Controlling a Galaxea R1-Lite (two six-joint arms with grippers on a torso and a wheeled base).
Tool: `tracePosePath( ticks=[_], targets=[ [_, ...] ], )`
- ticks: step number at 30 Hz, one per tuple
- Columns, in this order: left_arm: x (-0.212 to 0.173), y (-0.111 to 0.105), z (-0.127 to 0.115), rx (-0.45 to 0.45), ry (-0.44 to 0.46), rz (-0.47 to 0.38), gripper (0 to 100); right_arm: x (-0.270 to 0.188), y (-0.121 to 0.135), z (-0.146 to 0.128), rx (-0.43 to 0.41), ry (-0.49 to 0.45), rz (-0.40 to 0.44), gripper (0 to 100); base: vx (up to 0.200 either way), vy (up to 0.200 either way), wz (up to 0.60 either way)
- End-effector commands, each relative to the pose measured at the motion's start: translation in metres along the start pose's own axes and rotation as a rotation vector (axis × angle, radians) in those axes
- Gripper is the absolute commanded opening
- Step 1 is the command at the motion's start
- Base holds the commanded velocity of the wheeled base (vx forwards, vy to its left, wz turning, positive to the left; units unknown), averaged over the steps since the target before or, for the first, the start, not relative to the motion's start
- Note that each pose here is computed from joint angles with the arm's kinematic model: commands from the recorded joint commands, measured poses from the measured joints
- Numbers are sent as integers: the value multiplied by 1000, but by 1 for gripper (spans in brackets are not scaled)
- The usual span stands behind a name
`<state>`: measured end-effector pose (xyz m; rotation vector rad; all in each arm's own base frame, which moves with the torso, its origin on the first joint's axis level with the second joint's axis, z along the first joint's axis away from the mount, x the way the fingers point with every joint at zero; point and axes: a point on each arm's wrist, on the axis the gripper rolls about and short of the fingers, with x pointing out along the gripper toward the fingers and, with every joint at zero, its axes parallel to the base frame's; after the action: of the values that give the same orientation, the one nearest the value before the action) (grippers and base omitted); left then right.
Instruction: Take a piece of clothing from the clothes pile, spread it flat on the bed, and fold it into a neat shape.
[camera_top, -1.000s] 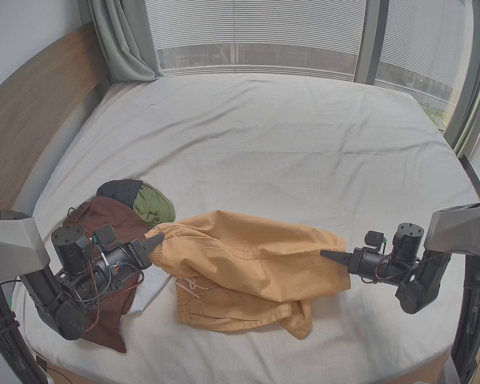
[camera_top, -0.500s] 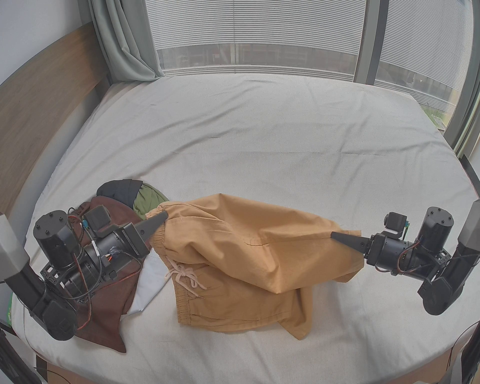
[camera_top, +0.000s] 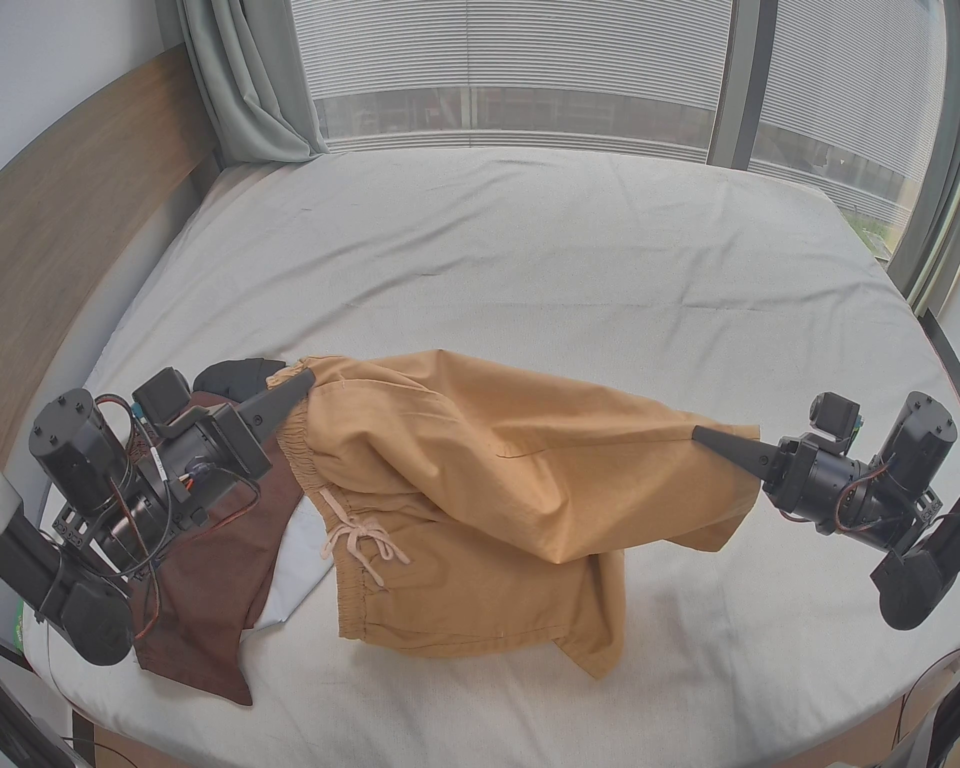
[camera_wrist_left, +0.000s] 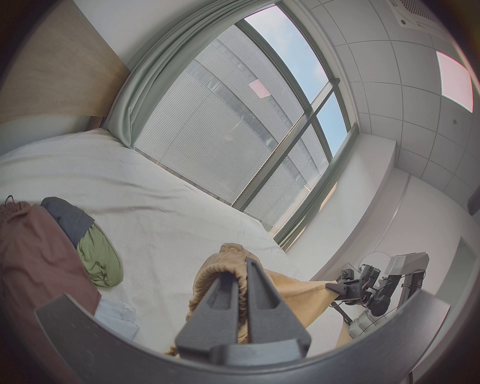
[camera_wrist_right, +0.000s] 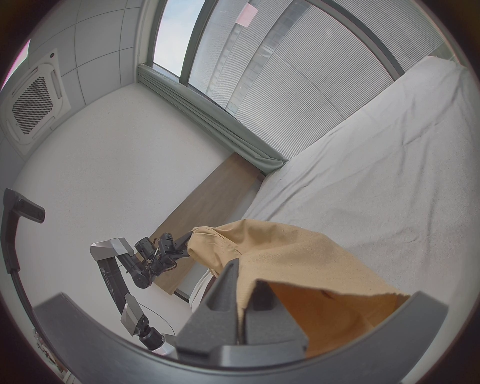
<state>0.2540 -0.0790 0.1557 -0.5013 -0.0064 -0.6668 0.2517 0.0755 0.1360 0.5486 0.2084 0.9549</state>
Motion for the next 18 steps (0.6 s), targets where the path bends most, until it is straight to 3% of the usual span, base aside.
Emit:
tracePosePath(
  ticks=[1, 18],
  targets=[
    [0, 1, 4, 6, -14, 2, 0, -3, 6, 9, -23, -30, 13, 0, 0, 0, 0],
    [-9, 17, 8, 10, 5, 19, 0, -4, 1, 20, -37, -68, -1, 0, 0, 0, 0]
  ],
)
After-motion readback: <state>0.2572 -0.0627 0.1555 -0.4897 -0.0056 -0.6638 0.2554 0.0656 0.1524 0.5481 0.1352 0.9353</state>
